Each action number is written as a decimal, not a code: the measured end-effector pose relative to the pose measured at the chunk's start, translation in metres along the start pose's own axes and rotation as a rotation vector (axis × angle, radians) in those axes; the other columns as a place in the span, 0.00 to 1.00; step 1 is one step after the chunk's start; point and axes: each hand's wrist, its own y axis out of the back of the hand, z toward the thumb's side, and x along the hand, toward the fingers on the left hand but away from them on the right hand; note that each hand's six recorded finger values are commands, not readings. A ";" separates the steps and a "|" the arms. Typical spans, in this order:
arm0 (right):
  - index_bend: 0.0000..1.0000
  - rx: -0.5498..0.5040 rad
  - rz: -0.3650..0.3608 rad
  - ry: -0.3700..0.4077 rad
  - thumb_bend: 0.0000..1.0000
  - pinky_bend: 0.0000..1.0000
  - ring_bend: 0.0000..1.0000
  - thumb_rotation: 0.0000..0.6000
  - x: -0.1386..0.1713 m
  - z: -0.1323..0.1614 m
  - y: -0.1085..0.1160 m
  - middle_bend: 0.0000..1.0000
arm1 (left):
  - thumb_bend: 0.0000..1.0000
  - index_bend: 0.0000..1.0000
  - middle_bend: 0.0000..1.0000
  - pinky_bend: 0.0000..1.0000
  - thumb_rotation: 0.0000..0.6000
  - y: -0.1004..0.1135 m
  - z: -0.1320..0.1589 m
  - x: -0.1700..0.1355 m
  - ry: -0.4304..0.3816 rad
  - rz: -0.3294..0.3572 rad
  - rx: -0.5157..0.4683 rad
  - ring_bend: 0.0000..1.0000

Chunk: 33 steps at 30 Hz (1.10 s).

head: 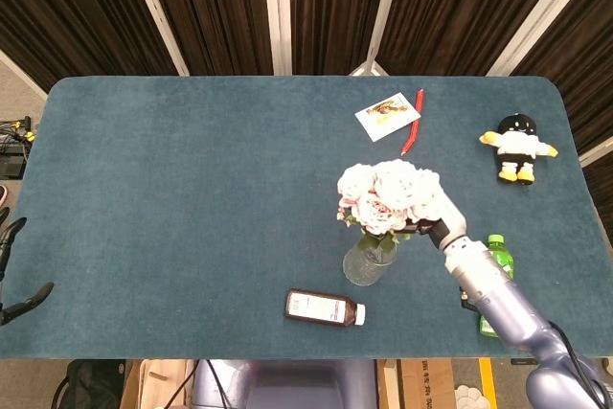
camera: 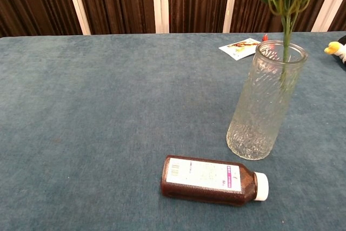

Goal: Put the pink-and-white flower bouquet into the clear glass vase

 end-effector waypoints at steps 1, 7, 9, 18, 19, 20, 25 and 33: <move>0.71 -0.003 0.005 -0.007 0.47 0.15 0.45 1.00 0.000 -0.005 0.000 0.47 | 0.17 0.12 0.00 0.12 1.00 0.000 0.000 0.000 0.000 0.000 0.000 0.00; 0.68 -0.003 0.034 -0.026 0.47 0.11 0.38 1.00 0.000 -0.018 -0.003 0.40 | 0.17 0.12 0.00 0.12 1.00 0.000 0.000 0.000 0.002 -0.001 0.000 0.00; 0.64 -0.002 0.045 -0.032 0.47 0.10 0.35 1.00 0.001 -0.022 -0.003 0.37 | 0.17 0.13 0.00 0.12 1.00 0.000 0.000 0.000 0.003 -0.003 0.000 0.00; 0.37 0.016 0.116 -0.086 0.41 0.02 0.19 1.00 0.005 -0.037 -0.007 0.21 | 0.17 0.13 0.00 0.12 1.00 0.002 0.002 -0.004 0.009 -0.007 0.003 0.00; 0.33 0.027 0.128 -0.089 0.35 0.01 0.16 1.00 0.006 -0.039 -0.007 0.18 | 0.17 0.13 0.00 0.12 1.00 0.002 0.002 -0.005 0.009 -0.009 0.003 0.00; 0.30 0.035 0.138 -0.092 0.31 0.00 0.15 1.00 0.008 -0.039 -0.008 0.17 | 0.17 0.13 0.00 0.12 1.00 0.002 0.002 -0.005 0.008 -0.011 0.003 0.00; 0.16 0.069 0.183 -0.094 0.19 0.00 0.10 1.00 0.015 -0.042 -0.009 0.10 | 0.17 0.13 0.00 0.12 1.00 0.001 0.002 -0.004 0.009 -0.013 0.005 0.00; 0.03 0.115 0.214 -0.112 0.13 0.00 0.05 1.00 0.030 -0.047 0.004 0.03 | 0.17 0.13 0.00 0.12 1.00 0.000 0.002 -0.004 0.011 -0.015 0.003 0.00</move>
